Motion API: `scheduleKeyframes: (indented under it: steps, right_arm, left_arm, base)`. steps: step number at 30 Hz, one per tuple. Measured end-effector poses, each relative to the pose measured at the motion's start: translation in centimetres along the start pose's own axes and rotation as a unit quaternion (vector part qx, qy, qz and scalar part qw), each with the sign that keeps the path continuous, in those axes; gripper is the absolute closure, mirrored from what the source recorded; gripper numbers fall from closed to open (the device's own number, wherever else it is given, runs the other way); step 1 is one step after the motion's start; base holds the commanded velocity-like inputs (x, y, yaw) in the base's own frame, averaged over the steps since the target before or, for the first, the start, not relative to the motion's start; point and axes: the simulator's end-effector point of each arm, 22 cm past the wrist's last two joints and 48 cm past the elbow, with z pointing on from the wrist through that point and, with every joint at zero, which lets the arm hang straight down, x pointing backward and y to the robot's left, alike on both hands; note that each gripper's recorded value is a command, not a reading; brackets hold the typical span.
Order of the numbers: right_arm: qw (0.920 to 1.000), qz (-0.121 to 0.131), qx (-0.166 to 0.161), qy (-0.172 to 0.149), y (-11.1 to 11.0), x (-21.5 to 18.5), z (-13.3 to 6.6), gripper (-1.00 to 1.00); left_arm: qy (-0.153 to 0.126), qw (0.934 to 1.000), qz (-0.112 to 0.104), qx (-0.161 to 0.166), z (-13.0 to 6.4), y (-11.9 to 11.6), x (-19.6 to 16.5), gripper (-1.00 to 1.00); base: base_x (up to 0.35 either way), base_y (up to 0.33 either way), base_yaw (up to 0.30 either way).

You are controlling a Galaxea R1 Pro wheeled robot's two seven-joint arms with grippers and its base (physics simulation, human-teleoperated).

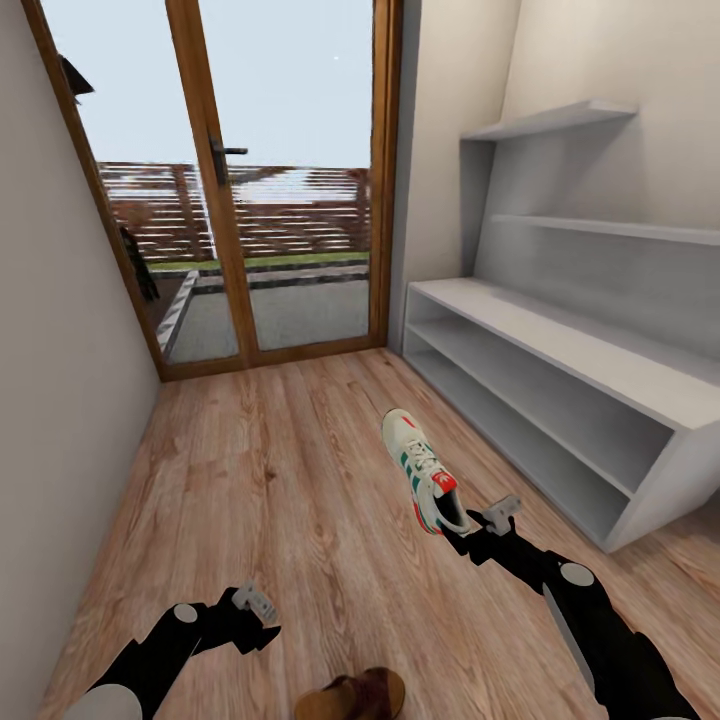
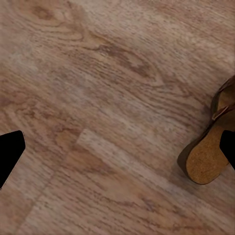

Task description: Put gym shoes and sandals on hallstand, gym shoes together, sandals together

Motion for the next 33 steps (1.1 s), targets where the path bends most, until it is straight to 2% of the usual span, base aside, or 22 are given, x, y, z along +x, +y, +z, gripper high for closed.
scheduleKeyframes:
  steps: [9, 21, 33]
  right_arm:
    - [1.0, 0.0, 0.0, 0.0, 0.0, -0.01, 0.0, 1.0]
    - [1.0, 0.0, 0.0, 0.0, 0.0, 0.0, 0.01, 1.0]
    - [1.0, 0.0, 0.0, 0.0, -0.03, 0.0, 0.0, 1.0]
  left_arm:
    - [-0.001, 1.0, 0.0, 0.001, 0.08, -0.16, -0.2, -1.0]
    - [-0.001, 1.0, -0.001, 0.001, 0.06, -0.15, -0.06, -1.0]
    - [0.0, 1.0, 0.0, 0.001, 0.04, -0.09, -0.01, -1.0]
  base:
    - [0.137, 0.141, 0.0]
    - [0.012, 0.016, 0.0]
    - [0.0, 0.14, -0.039]
